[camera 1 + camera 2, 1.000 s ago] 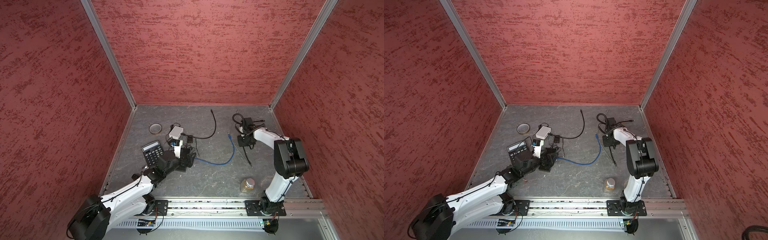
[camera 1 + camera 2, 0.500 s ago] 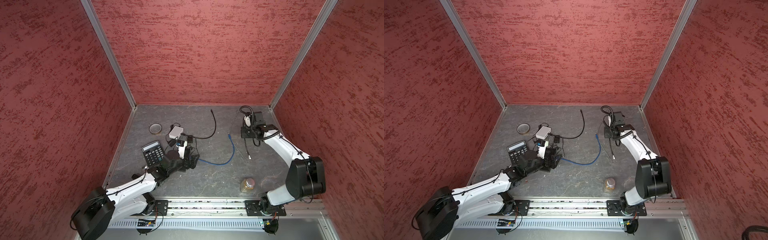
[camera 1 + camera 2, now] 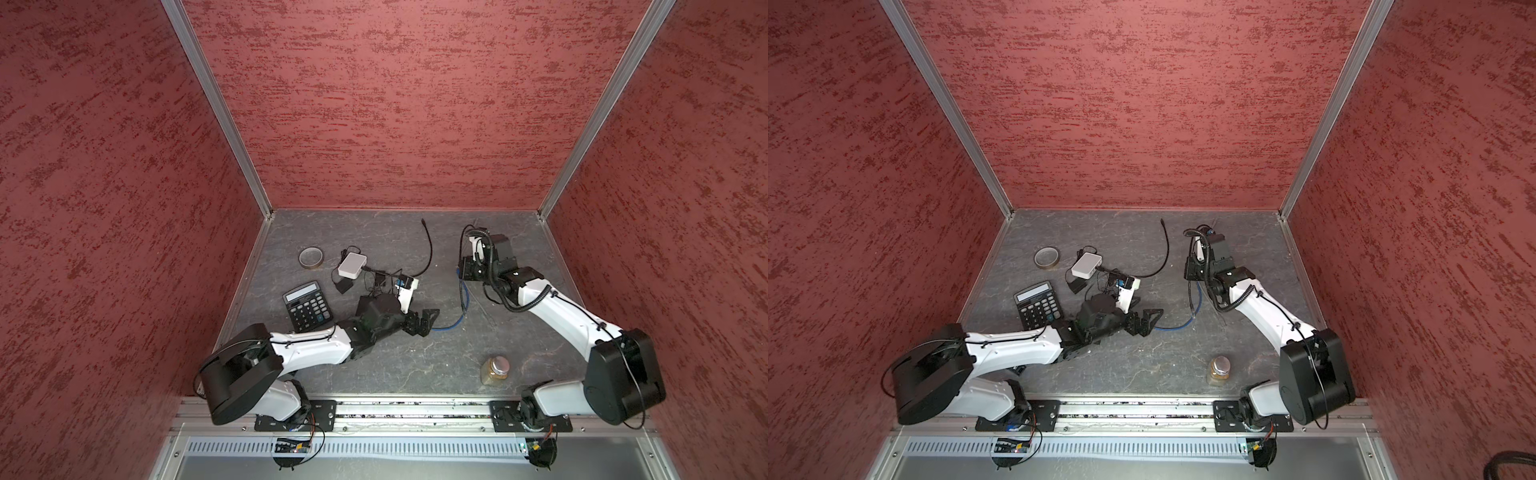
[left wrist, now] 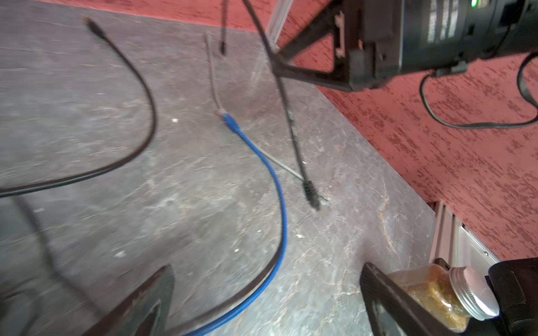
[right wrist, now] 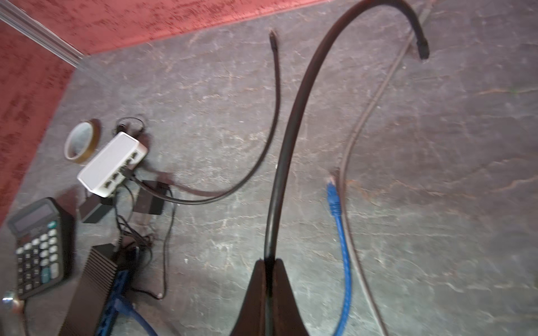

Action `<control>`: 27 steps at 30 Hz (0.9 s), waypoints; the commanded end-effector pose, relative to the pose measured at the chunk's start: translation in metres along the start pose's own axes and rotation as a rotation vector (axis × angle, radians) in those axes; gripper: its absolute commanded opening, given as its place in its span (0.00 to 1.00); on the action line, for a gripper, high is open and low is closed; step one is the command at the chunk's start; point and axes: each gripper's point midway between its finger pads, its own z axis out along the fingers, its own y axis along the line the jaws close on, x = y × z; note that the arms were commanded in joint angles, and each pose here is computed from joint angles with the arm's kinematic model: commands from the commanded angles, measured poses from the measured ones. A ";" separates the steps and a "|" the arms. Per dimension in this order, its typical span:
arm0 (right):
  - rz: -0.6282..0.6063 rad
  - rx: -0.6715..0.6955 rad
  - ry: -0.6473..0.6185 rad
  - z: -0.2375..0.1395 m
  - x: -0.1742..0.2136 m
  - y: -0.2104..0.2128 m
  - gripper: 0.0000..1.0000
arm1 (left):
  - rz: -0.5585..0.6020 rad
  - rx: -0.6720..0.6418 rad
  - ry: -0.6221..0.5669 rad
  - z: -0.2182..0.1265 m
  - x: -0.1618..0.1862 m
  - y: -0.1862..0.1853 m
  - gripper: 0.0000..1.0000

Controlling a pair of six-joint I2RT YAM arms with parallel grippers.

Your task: Insert the plug into the switch port

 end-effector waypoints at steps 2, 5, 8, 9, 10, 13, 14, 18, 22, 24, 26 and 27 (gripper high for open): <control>0.037 -0.087 -0.103 -0.014 -0.025 0.023 0.00 | 0.036 0.062 -0.089 0.017 -0.011 -0.024 1.00; 0.037 -0.106 -0.113 -0.018 -0.026 0.026 0.00 | 0.039 0.091 -0.114 0.025 -0.010 -0.030 0.99; 0.038 -0.121 -0.128 -0.022 -0.027 0.029 0.00 | 0.031 0.100 -0.104 0.036 -0.008 -0.033 0.98; 0.039 -0.125 -0.133 -0.024 -0.027 0.029 0.00 | 0.027 0.106 -0.097 0.040 -0.007 -0.034 0.97; 0.040 -0.129 -0.138 -0.025 -0.028 0.030 0.00 | 0.021 0.114 -0.096 0.043 -0.007 -0.036 0.97; 0.038 -0.145 -0.139 -0.027 -0.028 0.032 0.00 | 0.005 0.136 -0.099 0.050 -0.006 -0.039 0.95; 0.037 -0.151 -0.141 -0.028 -0.028 0.034 0.00 | -0.001 0.139 -0.100 0.053 -0.006 -0.039 0.94; 0.034 -0.169 -0.151 -0.032 -0.031 0.037 0.00 | -0.043 0.162 -0.097 0.064 -0.005 -0.037 0.90; 0.029 -0.187 -0.163 -0.037 -0.033 0.041 0.00 | -0.082 0.209 -0.101 0.072 -0.003 -0.036 0.85; 0.028 -0.193 -0.167 -0.039 -0.033 0.042 0.00 | -0.077 0.218 -0.107 0.075 -0.002 -0.036 0.81; 0.028 -0.198 -0.175 -0.042 -0.035 0.043 0.00 | -0.068 0.219 -0.101 0.079 -0.001 -0.035 0.77; 0.027 -0.201 -0.178 -0.043 -0.035 0.043 0.00 | -0.062 0.223 -0.097 0.081 0.000 -0.036 0.75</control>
